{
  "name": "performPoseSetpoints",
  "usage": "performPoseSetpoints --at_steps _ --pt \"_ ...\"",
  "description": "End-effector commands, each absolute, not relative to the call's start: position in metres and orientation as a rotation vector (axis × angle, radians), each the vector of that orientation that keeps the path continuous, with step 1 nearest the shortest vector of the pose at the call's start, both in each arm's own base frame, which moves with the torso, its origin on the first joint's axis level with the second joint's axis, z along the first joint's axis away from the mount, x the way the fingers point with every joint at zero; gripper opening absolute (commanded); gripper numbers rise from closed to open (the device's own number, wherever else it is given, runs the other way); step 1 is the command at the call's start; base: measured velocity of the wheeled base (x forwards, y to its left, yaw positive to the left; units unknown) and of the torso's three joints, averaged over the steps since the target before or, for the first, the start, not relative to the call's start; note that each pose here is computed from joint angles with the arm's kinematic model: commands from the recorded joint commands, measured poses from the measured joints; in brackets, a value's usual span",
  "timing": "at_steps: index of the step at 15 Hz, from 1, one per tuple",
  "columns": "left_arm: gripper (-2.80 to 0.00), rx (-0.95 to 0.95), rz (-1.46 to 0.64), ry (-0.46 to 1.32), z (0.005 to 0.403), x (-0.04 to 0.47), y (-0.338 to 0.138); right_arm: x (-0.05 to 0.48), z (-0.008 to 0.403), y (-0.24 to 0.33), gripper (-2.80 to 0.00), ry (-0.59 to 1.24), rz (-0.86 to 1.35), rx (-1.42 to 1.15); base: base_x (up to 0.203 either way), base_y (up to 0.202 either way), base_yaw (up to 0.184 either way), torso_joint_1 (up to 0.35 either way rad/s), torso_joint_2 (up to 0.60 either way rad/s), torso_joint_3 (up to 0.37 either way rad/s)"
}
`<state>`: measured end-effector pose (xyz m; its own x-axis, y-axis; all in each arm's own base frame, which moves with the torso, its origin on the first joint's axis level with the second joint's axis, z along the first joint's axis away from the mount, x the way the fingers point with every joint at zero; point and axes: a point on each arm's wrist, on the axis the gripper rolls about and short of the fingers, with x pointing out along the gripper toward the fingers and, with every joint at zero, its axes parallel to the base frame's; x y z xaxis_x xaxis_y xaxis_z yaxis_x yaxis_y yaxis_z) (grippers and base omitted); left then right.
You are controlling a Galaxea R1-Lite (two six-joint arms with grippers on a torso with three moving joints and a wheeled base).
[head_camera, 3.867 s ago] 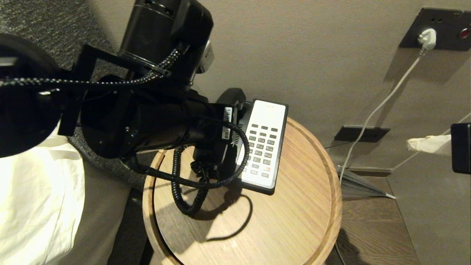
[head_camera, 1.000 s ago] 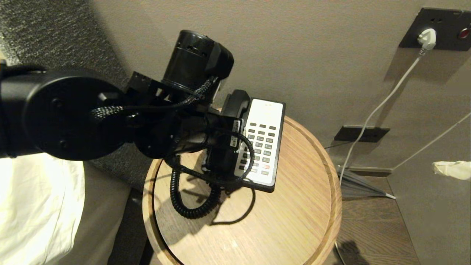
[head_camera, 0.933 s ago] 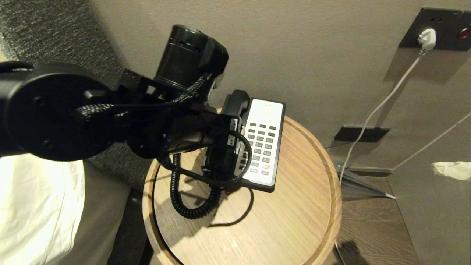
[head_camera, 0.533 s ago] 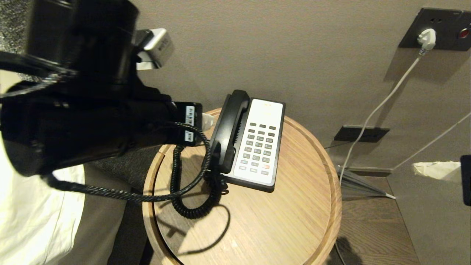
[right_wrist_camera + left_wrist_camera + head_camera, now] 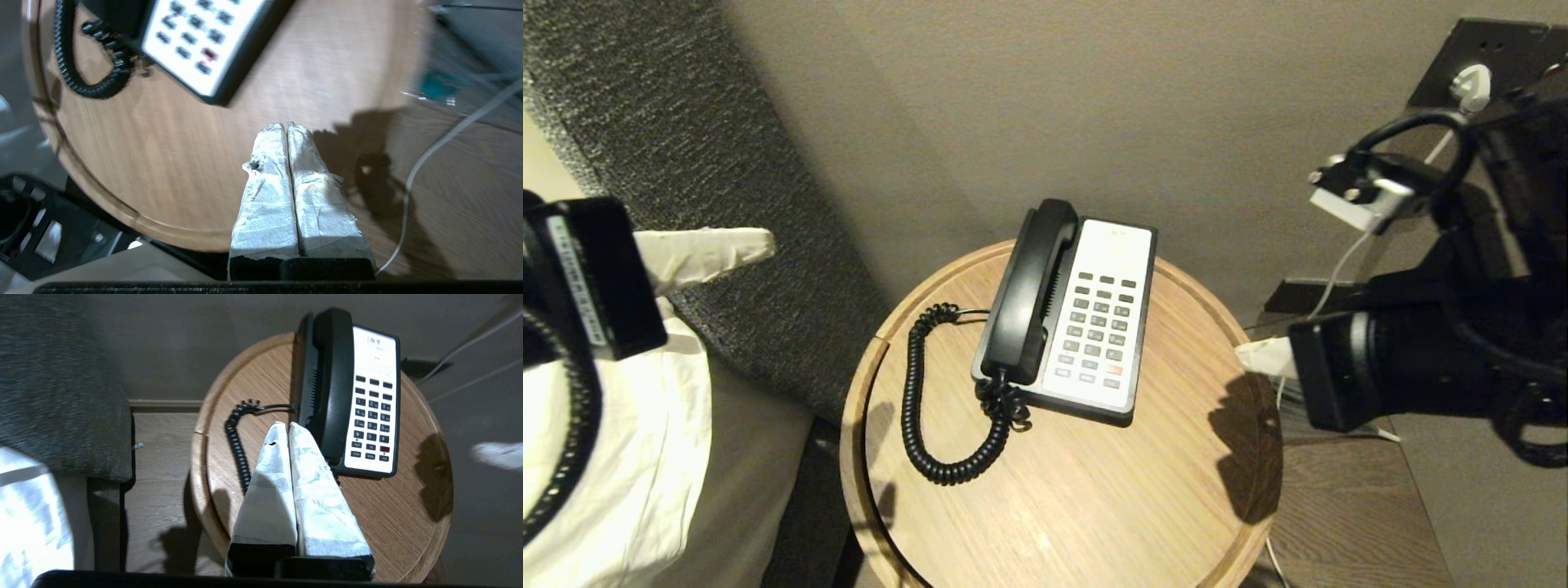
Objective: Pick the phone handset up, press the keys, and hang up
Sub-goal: End the call using the dial pad
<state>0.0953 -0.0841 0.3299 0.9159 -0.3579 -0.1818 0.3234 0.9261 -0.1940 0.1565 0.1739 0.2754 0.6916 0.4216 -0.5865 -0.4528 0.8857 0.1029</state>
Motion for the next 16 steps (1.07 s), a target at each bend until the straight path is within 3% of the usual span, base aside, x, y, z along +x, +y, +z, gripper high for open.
performPoseSetpoints --at_steps 1,9,16 --pt "-2.8 -0.206 -0.338 0.159 0.332 0.077 -0.061 0.174 0.249 0.207 -2.8 0.725 0.492 -0.116 0.0 0.0 0.0 0.0 0.0 0.0" --pt "-2.8 -0.23 -0.342 0.125 0.325 0.062 -0.046 0.194 0.224 0.236 -2.8 0.74 0.492 -0.137 0.0 0.0 0.0 0.0 0.0 0.0" --pt "-2.8 -0.224 -0.344 0.134 0.317 0.058 -0.042 0.197 0.242 0.241 -2.8 0.691 0.511 -0.097 0.0 0.0 0.0 0.0 0.0 0.0"
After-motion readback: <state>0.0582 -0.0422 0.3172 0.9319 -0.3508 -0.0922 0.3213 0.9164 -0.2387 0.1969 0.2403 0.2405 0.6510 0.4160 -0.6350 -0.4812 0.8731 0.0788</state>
